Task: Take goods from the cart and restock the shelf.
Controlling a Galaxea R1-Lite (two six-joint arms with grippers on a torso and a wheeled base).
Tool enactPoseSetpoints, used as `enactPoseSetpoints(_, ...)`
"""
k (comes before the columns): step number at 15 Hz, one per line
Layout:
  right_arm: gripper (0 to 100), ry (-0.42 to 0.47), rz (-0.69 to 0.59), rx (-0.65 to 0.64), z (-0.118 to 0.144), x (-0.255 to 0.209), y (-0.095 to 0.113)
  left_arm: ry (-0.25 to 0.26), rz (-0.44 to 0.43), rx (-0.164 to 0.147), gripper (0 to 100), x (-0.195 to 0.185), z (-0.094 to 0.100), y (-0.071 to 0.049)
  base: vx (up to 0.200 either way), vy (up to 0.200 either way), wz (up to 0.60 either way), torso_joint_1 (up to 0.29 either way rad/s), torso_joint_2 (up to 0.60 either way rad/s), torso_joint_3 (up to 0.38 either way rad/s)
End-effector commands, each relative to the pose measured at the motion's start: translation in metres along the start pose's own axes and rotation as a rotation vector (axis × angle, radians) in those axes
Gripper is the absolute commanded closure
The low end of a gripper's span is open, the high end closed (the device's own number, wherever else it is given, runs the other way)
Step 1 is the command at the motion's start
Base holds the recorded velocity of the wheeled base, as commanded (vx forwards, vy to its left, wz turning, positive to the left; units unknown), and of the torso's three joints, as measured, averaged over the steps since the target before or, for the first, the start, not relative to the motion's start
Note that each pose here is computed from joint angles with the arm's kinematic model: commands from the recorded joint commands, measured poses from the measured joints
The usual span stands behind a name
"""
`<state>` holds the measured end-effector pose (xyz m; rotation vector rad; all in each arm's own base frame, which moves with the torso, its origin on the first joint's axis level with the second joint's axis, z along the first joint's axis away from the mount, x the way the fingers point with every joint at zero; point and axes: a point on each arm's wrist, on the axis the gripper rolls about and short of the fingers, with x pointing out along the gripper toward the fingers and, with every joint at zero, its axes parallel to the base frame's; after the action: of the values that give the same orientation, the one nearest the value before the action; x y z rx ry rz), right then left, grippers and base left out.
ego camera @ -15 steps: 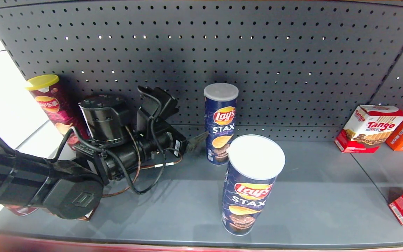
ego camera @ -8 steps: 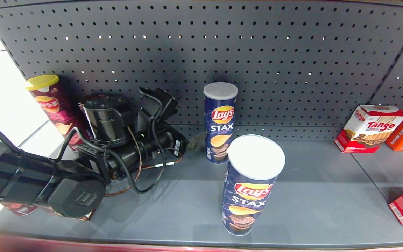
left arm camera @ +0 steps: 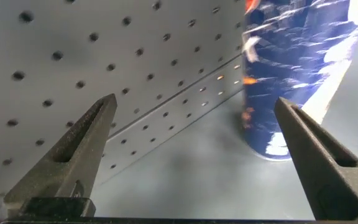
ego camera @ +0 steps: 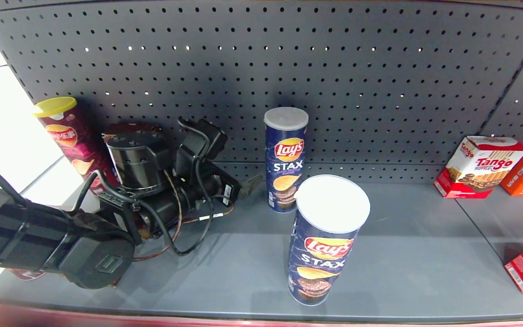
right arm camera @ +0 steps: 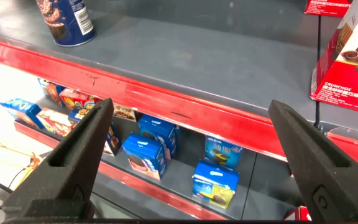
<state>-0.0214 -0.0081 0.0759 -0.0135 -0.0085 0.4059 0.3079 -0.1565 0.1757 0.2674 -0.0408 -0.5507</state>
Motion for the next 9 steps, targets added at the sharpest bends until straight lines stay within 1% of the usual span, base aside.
enactPoseSetpoints(1,0,0.001,0.001,-0.001,0.000,0.000,0.000,0.012,0.005,0.000,0,0.002,-0.003,-0.001,0.000,0.000,0.00,0.000,0.00,0.000)
enactPoseSetpoints(2,0,-0.001,0.001,-0.001,0.000,0.000,0.000,0.035,0.016,0.000,0,0.006,-0.010,-0.003,0.000,0.000,0.00,0.000,0.00,0.000)
enactPoseSetpoints(3,0,0.001,0.001,-0.001,0.000,0.000,0.000,0.037,0.016,0.000,0,0.007,-0.010,-0.003,0.000,0.000,0.00,0.000,0.00,0.000)
enactPoseSetpoints(4,0,0.001,0.001,-0.001,0.000,0.000,0.000,0.050,0.014,-0.001,0,0.011,-0.016,-0.004,0.000,0.000,0.00,0.000,0.00,0.000)
enactPoseSetpoints(9,0,0.001,0.001,0.001,0.000,0.000,0.000,0.063,0.012,-0.002,0,0.020,-0.022,-0.005,0.000,0.000,0.00,0.000,0.00,0.000)
